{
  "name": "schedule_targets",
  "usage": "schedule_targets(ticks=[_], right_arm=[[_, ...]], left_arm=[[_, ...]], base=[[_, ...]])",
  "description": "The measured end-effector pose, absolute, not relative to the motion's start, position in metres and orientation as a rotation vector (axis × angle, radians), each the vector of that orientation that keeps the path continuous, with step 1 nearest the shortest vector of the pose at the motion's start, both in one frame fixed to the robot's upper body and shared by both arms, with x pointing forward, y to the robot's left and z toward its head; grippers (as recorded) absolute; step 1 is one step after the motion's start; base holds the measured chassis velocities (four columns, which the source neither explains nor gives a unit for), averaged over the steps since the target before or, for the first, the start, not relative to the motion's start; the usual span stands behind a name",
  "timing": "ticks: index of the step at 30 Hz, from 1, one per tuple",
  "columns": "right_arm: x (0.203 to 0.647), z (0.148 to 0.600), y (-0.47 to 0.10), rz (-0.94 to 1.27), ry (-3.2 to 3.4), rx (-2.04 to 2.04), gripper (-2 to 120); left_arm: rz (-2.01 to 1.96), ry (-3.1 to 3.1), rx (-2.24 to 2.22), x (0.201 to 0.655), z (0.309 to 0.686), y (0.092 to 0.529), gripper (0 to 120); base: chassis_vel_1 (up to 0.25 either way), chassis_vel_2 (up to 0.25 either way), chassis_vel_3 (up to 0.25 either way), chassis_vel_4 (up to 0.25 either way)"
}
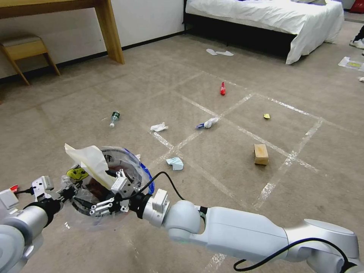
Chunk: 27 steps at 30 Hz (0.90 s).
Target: Pick up the trash bin and place the garbage on the floor into it.
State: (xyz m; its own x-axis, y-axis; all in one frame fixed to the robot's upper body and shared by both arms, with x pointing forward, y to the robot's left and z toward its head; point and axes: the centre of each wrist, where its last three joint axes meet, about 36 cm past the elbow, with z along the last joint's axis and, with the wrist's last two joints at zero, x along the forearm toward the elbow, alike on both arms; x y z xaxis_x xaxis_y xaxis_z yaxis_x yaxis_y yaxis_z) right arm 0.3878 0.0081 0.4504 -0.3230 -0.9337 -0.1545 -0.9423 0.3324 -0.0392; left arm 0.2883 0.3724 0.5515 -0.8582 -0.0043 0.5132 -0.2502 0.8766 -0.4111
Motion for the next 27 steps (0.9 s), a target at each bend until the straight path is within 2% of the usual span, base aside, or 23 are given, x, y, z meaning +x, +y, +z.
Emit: schedule_targets(ticks=[6, 27], right_arm=[[0.39, 0.454, -0.001, -0.076, 2.488, -1.674, 100], [0.387, 0.452, -0.01, -0.436, 2.526, -1.665, 100]], left_arm=[[0.65, -2.534, 0.181, 0.288, 0.552, 0.372, 1], [0.682, -2.552, 0.166, 0.29, 0.555, 0.371, 1]], base=[[0.0, 0.0, 0.0, 0.0], [0.0, 0.0, 0.0, 0.0]])
